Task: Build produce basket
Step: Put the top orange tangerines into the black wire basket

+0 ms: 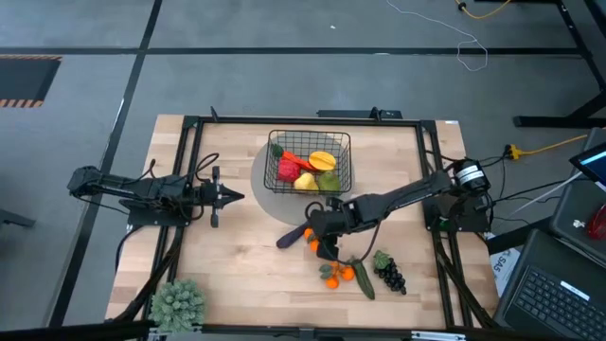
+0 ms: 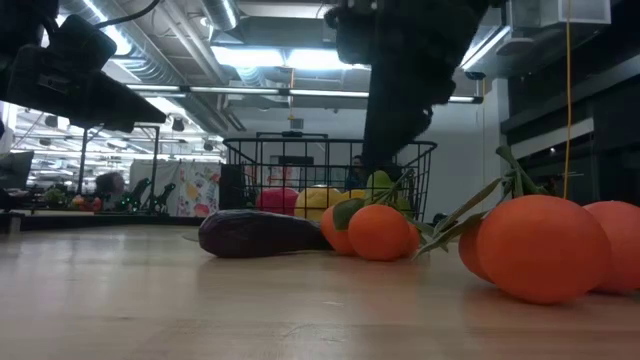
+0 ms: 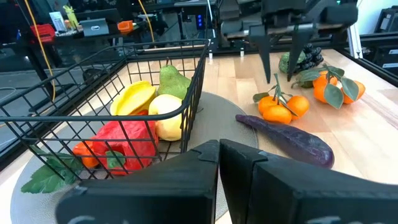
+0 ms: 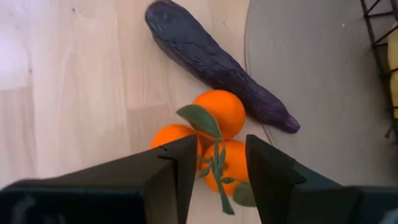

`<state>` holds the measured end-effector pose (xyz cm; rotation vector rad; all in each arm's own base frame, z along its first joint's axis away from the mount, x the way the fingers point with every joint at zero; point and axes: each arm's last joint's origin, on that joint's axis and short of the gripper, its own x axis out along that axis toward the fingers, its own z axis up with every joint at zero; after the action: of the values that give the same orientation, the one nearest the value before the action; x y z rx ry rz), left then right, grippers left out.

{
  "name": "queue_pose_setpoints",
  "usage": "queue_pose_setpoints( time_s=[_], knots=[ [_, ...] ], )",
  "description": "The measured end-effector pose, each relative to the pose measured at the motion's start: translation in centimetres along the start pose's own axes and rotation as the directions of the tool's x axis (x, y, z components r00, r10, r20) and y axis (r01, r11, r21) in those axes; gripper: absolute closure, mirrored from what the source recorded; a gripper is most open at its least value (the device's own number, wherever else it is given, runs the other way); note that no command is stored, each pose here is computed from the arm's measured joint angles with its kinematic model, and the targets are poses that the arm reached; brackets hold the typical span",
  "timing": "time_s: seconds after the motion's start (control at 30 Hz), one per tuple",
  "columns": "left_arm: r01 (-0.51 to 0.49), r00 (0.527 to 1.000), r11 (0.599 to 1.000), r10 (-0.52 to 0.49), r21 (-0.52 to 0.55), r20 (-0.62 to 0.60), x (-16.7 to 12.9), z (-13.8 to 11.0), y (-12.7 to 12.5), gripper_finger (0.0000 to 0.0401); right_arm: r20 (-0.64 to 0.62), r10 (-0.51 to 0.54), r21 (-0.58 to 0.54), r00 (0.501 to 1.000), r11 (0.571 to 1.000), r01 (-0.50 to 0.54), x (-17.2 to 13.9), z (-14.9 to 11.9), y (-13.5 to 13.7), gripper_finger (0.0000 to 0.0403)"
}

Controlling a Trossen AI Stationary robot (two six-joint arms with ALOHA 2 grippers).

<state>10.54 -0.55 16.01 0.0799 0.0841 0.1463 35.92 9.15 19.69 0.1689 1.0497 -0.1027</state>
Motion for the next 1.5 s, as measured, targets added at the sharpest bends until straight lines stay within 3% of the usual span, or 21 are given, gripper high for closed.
queue_pose_setpoints(
  time_s=[0.3, 0.87, 1.07, 1.3, 1.5],
  knots=[
    [0.0, 1.0, 1.0, 0.0, 0.0, 0.0, 0.0, 0.0, 0.0, 0.0397, -0.027, -0.011, -0.055, 1.0, 0.998, 0.009, 1.2, -1.6, -0.5, 0.0276],
    [0.0, 1.0, 1.0, 0.0, 0.0, 0.0, 0.0, 0.0, 0.0, 0.0397, 0.016, 0.01, 0.004, 1.0, 1.0, -0.01, 2.2, -2.5, -0.7, 0.0278],
    [0.0, 1.0, 1.0, 0.0, 0.0, 0.0, 0.0, 0.0, 0.0, 0.0397, 0.0, 0.04, 0.004, 0.999, 0.999, -0.04, 2.2, -2.5, -0.6, 0.0318],
    [0.0, 1.0, 1.0, 0.0, 0.0, -0.001, 0.0, 0.0, 0.0, 0.0397, 0.0, 0.053, 0.029, 0.999, 0.998, -0.053, 2.2, -2.6, -0.5, 0.0394],
    [0.0, 1.0, 1.0, 0.0, 0.0, 0.0, 0.0, 0.0, 0.0, 0.0397, 0.014, 0.07, 0.034, 0.997, 0.997, -0.071, 1.5, -1.9, 0.5, 0.04]
  ],
)
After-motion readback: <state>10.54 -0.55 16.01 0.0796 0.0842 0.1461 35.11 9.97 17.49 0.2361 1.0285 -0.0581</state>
